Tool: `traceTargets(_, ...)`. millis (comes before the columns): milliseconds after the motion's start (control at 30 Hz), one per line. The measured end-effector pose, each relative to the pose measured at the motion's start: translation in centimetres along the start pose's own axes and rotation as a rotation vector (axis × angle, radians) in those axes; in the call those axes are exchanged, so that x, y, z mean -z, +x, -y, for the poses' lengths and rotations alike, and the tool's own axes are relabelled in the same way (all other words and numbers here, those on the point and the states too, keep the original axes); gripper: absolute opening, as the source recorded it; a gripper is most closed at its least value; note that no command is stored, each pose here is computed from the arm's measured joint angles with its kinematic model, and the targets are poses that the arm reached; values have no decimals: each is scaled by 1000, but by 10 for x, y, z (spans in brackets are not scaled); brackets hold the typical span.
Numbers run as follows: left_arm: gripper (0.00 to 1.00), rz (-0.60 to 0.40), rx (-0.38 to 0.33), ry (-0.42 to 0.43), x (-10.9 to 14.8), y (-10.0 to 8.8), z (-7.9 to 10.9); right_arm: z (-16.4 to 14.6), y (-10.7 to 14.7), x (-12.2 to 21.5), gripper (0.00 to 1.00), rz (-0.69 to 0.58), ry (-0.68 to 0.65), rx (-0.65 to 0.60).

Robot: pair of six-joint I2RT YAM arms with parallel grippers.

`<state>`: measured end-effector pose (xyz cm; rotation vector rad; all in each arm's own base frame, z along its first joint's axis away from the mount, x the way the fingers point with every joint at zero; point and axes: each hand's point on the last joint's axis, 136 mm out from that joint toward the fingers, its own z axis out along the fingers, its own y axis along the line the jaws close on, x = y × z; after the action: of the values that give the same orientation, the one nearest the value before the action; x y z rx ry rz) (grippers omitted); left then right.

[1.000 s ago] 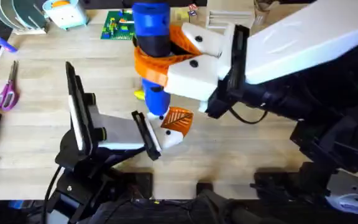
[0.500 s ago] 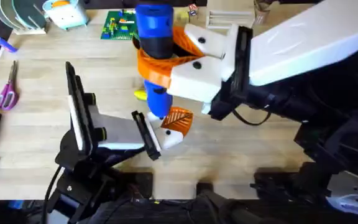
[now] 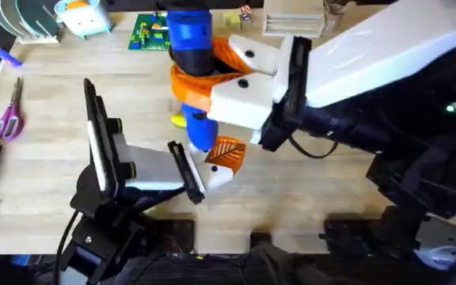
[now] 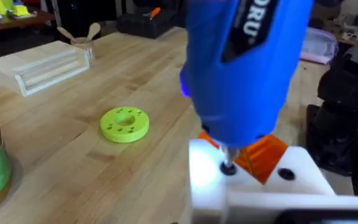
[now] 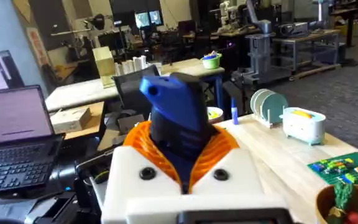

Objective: Pick up the gripper from the table and insert it into the empty holder that is missing its gripper. Then pick up a screw, insert it into the mounting hole, and use the screwdriver to tighten it. Finally, clean up the table by picking up the vegetable and placing it into the bucket.

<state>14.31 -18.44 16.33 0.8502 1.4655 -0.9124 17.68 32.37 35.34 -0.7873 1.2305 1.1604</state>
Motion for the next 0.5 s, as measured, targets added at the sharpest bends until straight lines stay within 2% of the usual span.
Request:
traceTargets(300,5,1,-2,2,0,0,0,-1,-5,1,22,23,-5,6)
traceTargets(367,5,1,-2,3,0,0,1,-1,-16,4,22,68,-7,24)
traceTargets(500,5,1,-2,3,0,0,0,2,-54,23,22,177,19,78)
